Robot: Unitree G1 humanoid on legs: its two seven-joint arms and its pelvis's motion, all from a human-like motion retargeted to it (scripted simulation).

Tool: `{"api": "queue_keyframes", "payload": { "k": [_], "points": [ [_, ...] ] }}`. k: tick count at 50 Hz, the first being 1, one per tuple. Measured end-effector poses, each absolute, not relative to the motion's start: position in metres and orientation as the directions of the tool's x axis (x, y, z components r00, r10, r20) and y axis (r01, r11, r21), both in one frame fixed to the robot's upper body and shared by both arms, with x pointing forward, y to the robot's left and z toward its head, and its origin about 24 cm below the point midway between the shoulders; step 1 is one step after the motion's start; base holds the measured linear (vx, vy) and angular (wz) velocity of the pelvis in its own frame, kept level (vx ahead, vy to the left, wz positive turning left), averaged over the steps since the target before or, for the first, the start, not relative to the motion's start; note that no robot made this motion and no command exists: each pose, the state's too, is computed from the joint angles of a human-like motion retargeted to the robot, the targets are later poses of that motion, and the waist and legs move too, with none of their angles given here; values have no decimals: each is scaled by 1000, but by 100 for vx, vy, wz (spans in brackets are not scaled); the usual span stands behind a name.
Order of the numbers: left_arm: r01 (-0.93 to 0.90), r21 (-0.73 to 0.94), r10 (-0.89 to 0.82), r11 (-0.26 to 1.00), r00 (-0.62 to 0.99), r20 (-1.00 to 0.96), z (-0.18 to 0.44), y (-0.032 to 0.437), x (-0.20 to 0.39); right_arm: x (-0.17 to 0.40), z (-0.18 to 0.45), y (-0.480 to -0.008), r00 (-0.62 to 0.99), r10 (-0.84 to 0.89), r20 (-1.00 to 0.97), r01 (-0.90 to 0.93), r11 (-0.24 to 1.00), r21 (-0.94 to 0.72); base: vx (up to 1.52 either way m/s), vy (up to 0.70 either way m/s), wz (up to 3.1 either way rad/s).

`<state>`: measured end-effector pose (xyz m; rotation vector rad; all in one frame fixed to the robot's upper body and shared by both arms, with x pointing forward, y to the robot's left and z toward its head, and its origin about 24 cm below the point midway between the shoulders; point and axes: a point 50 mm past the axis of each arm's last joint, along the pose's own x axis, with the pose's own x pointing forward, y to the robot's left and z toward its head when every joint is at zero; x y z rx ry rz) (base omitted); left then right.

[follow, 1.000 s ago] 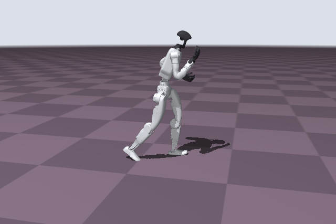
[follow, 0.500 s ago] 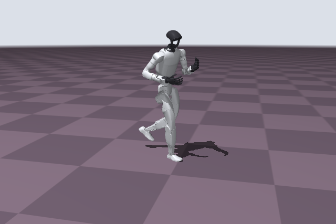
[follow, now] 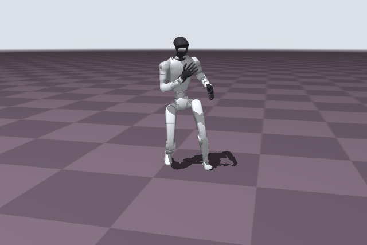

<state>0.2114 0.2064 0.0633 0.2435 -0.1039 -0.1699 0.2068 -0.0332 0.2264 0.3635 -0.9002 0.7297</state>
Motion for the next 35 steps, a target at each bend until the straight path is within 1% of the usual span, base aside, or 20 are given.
{"api": "queue_keyframes", "payload": {
  "k": [2,3,5,6,7,8,10,12,13,15,17,19,20,22,24,25,27,30,33,35],
  "points": [
    [106,384,-208,917,949,236,95,181,245,211,187,-53,555,441,705,-627,779,6,35,22,-120],
    [72,385,-208,920,923,324,113,169,255,208,171,-68,610,459,646,-606,795,8,36,15,-117],
    [37,252,-166,967,844,510,155,149,265,196,150,-101,707,448,547,-576,814,77,38,9,-117],
    [86,172,-171,981,799,576,173,139,264,189,139,-115,731,493,471,-615,776,142,39,3,-125],
    [137,110,-176,984,752,635,189,131,262,181,132,-129,755,511,411,-619,763,187,40,-2,-139],
    [179,78,-183,981,705,685,202,125,258,177,129,-145,798,474,373,-561,810,170,40,-6,-156],
    [282,72,-243,957,635,733,220,116,250,168,123,-168,862,411,297,-477,855,205,40,-13,-185],
    [357,140,-342,924,600,723,223,112,243,164,120,-182,890,388,239,-434,881,187,41,-21,-236],
    [378,145,-360,914,595,719,222,112,240,165,121,-191,917,317,243,-360,919,159,42,-24,-267],
    [416,132,-382,900,602,701,215,116,232,168,122,-200,941,214,261,-252,960,122,45,-24,-291],
    [453,88,-392,887,638,662,199,115,228,174,116,-198,946,181,268,-223,965,137,47,-19,-306],
    [442,11,-363,897,721,590,175,114,232,187,108,-190,950,163,268,-217,958,186,47,-12,-305],
    [410,-28,-333,911,776,536,159,114,236,196,103,-184,951,155,266,-216,952,216,49,-6,-312],
    [238,-48,-204,970,906,370,116,126,243,216,100,-164,950,122,288,-199,946,256,52,-2,-329],
    [68,-36,-59,997,977,203,75,147,235,234,118,-145,918,84,388,-200,942,269,58,-1,-338],
    [8,-32,-3,999,991,135,59,158,225,239,134,-137,885,69,460,-218,935,280,63,-3,-319],
    [-27,-36,29,999,997,78,48,183,201,241,180,-125,769,46,637,-317,894,317,66,-3,-284],
    [2,6,-2,1000,1000,10,50,216,165,224,238,-120,569,-15,822,-479,807,346,72,3,-208],
    [62,33,-59,998,995,-79,50,231,144,202,263,-120,439,-35,898,-582,750,314,80,10,-146],
    [110,34,-106,993,988,-113,53,238,142,191,270,-118,387,-3,922,-636,723,270,84,14,-143]
  ]
}}
